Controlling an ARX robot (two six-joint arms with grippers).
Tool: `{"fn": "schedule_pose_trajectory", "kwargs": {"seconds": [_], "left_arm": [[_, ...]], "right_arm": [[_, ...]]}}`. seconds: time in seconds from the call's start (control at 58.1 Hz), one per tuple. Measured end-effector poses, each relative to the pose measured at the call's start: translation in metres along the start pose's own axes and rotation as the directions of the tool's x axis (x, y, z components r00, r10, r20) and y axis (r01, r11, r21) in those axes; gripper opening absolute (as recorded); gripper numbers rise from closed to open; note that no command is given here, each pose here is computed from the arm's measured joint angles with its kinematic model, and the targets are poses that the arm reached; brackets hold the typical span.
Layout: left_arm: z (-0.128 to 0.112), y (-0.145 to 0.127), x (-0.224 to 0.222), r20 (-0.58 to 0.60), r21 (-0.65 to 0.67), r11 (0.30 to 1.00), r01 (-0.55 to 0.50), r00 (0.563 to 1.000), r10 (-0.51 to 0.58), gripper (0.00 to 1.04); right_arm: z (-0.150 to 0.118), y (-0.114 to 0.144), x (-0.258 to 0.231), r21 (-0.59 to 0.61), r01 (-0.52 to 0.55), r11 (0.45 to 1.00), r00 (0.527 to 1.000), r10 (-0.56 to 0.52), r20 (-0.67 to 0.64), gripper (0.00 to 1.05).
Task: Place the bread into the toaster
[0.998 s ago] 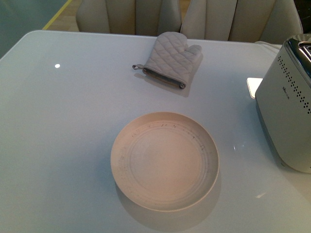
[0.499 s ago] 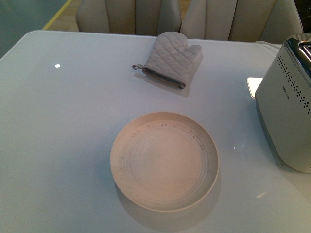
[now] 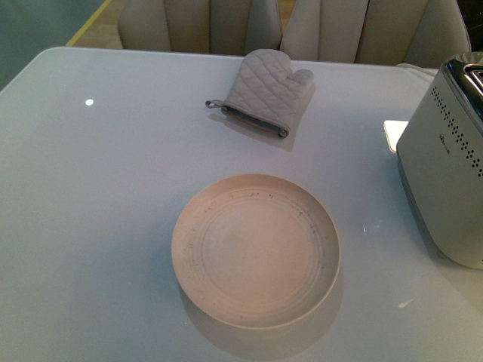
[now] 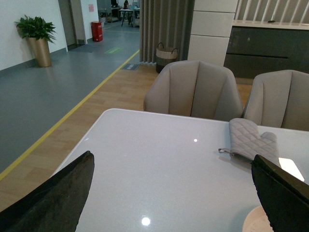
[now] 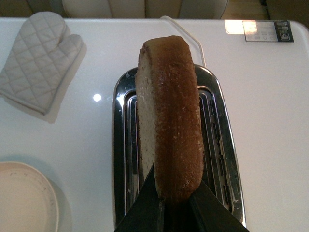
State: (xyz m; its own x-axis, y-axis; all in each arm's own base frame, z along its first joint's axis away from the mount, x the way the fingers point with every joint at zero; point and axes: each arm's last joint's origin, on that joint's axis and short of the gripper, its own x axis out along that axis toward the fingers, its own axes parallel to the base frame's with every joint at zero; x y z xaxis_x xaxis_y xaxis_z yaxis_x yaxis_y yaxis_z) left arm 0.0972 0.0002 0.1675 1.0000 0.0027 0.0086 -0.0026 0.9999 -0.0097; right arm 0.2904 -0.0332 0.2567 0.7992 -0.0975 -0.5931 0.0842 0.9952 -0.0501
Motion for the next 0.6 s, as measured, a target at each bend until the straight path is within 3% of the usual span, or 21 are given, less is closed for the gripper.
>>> {"fn": "schedule_pose_trajectory", "kwargs": {"seconds": [0.602], "left_arm": [[0.000, 0.000, 0.000, 0.000, 0.000, 1.000, 0.000, 1.000, 0.000, 0.97]], "right_arm": [[-0.024, 0.002, 0.015, -0.067, 0.029, 0.997, 0.996, -0.034, -0.078, 0.03]]}}
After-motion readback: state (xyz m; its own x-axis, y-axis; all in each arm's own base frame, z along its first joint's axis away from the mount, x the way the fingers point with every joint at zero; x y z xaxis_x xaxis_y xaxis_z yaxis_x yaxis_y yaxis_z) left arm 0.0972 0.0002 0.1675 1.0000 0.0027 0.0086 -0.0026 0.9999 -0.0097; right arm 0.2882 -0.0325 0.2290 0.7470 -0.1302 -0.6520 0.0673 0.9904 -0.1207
